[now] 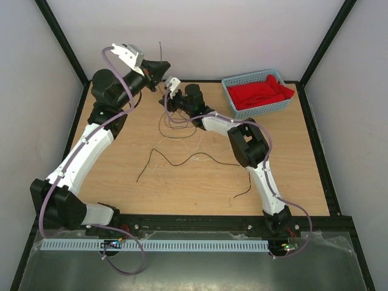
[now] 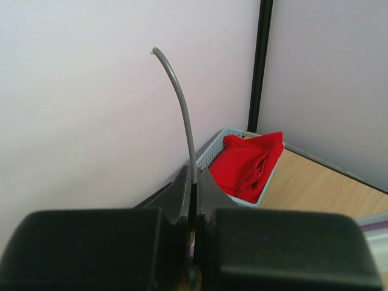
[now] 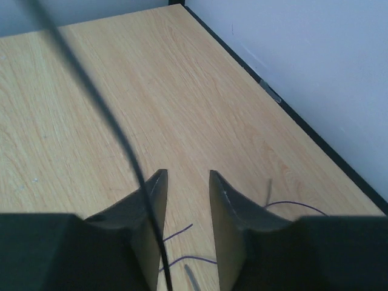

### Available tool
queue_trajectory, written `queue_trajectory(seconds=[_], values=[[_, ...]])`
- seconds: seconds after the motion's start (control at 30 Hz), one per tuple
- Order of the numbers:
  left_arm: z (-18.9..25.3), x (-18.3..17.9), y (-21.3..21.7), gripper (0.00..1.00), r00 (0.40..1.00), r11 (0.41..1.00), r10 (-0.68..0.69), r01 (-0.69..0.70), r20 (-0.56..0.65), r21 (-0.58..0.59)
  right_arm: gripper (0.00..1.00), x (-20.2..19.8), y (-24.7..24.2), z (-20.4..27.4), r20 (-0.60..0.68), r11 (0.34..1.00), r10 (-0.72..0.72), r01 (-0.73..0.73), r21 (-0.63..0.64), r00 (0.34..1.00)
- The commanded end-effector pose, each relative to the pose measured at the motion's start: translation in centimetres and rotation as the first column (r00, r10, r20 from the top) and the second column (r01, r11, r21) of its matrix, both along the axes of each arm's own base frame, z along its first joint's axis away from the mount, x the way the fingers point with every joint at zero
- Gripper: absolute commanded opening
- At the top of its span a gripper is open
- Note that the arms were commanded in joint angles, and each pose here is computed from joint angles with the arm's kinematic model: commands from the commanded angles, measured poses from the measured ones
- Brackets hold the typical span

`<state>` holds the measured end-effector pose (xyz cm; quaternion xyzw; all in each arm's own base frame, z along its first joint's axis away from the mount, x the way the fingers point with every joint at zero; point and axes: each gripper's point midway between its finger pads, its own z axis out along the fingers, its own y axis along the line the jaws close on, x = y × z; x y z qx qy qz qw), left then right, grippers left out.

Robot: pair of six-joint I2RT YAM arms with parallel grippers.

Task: Zip-tie the wires
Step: Pick up the cable at the center of the board.

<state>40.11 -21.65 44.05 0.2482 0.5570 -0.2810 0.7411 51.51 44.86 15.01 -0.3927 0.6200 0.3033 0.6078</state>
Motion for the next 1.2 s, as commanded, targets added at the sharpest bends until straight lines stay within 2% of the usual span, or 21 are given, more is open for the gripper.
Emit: queue_trajectory(seconds=[0.0,0.1,0.2,0.37,0.57,0.67,0.77,0.93,1.07,1.17], values=[[5.0,-2.2,1.3,0.0,0.996,0.998,-0.003,0.009,0.092,-0.063,0.3,1.1,0.4,3.1,0.039,0.999,-0.021,0.019,0.041,0.999],[5.2,-1.8,3.0,0.0,0.997,0.995,0.03,-0.024,0.064,-0.095,0.09,1.3,-0.2,5.3,0.078,0.998,-0.047,0.044,0.041,0.996],[4.9,-1.7,4.8,0.0,0.997,0.991,0.065,-0.06,0.04,-0.117,0.0,1.6,-1.0,9.4,0.147,0.995,-0.081,0.071,0.069,0.986],[3.1,-1.8,8.4,0.0,0.985,0.972,0.174,-0.175,-0.017,-0.155,0.0,1.7,-2.5,18.1,0.256,0.986,-0.122,0.087,0.145,0.959],[1.7,-2.5,13.2,0.0,0.958,0.92,0.255,-0.283,-0.132,-0.272,0.0,1.1,-4.9,27.9,0.404,0.972,-0.191,0.114,0.208,0.895],[2.0,-3.0,14.0,0.0,0.954,0.911,0.27,-0.296,-0.128,-0.286,0.0,0.5,-6.1,30.6,0.456,0.97,-0.21,0.125,0.209,0.865],[2.5,-3.5,14.3,0.0,0.954,0.907,0.272,-0.297,-0.123,-0.299,0.0,0.6,-7.3,31.4,0.465,0.969,-0.222,0.144,0.198,0.857],[3.1,-4.5,15.6,0.0,0.948,0.882,0.286,-0.316,-0.137,-0.349,0.0,-0.4,-9.1,29.0,0.423,0.977,-0.213,0.187,0.103,0.881],[3.1,-5.7,17.8,0.0,0.936,0.827,0.292,-0.351,-0.198,-0.44,0.0,-3.8,-12.6,28.8,0.44,0.969,-0.234,0.243,0.038,0.867],[2.5,-6.7,18.0,0.0,0.936,0.811,0.257,-0.344,-0.239,-0.474,0.0,-6.4,-16.2,27.7,0.427,0.943,-0.278,0.329,-0.049,0.86]])
